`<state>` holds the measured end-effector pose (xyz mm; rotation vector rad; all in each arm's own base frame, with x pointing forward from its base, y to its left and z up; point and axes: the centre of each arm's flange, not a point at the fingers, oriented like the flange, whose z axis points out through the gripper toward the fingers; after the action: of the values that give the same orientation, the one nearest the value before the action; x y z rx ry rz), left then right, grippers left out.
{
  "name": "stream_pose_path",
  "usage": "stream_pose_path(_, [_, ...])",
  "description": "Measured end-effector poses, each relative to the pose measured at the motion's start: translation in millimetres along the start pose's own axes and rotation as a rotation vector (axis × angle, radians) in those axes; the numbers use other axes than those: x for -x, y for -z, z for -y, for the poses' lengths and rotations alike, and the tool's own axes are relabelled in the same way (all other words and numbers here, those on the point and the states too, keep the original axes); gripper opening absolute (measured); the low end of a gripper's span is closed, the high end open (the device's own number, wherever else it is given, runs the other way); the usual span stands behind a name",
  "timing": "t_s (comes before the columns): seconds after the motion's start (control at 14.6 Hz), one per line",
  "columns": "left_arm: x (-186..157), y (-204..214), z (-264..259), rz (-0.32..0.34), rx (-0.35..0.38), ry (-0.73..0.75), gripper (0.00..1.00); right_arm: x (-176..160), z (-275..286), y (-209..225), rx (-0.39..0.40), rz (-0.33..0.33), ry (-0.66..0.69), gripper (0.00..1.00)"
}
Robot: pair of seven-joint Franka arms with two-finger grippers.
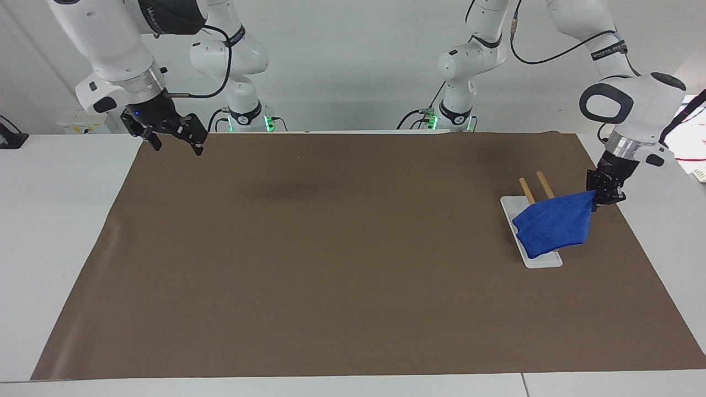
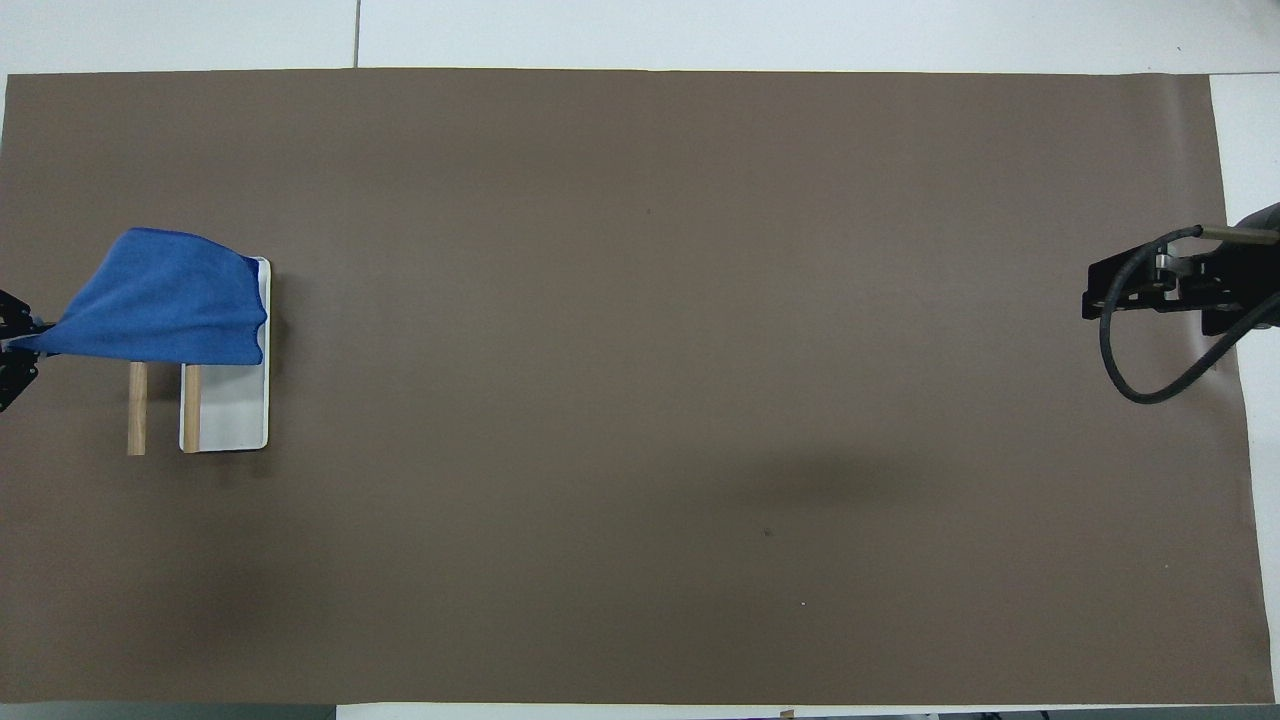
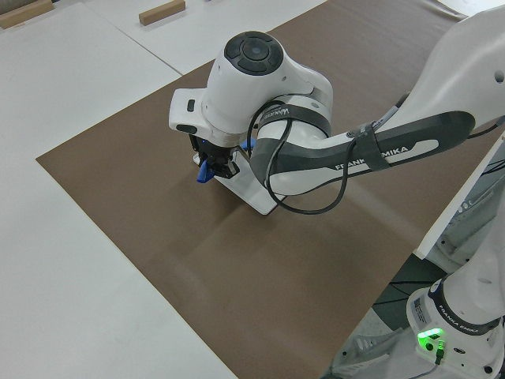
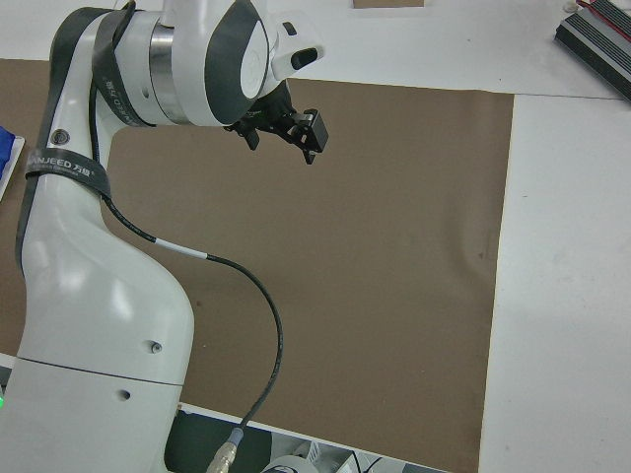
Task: Right arm passes towel to left arm to hang
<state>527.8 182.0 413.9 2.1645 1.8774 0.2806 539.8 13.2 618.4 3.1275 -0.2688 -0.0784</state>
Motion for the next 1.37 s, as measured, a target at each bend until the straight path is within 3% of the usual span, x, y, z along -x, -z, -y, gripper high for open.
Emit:
stream_pose_path(0.21, [-1,8,-7,-0.013,0.024,-0.013,0.59,0,-2,0,0.0,0.0,-0.004,1.0])
stream_pose_path(0.48, [6,46,-44,-0.04,0.084,-0.086,1.0,0,-2,0,0.0,0.001,-0.004,1.0])
stream_pose_path(0.82, [81,81,-102,-0.079,0.09,-0.35,1.0,0,-2,0,0.0,0.001,-0.003,1.0])
stream_pose_path(1.03, [128,84,-121,-0.056,0.089,-0.482,1.0,0,-2,0,0.0,0.001,-0.003,1.0])
stream_pose_path(1.37, [210,84,-132,0.018,0.028,-0.853,1.0,0,-2,0,0.0,0.001,-0.003,1.0])
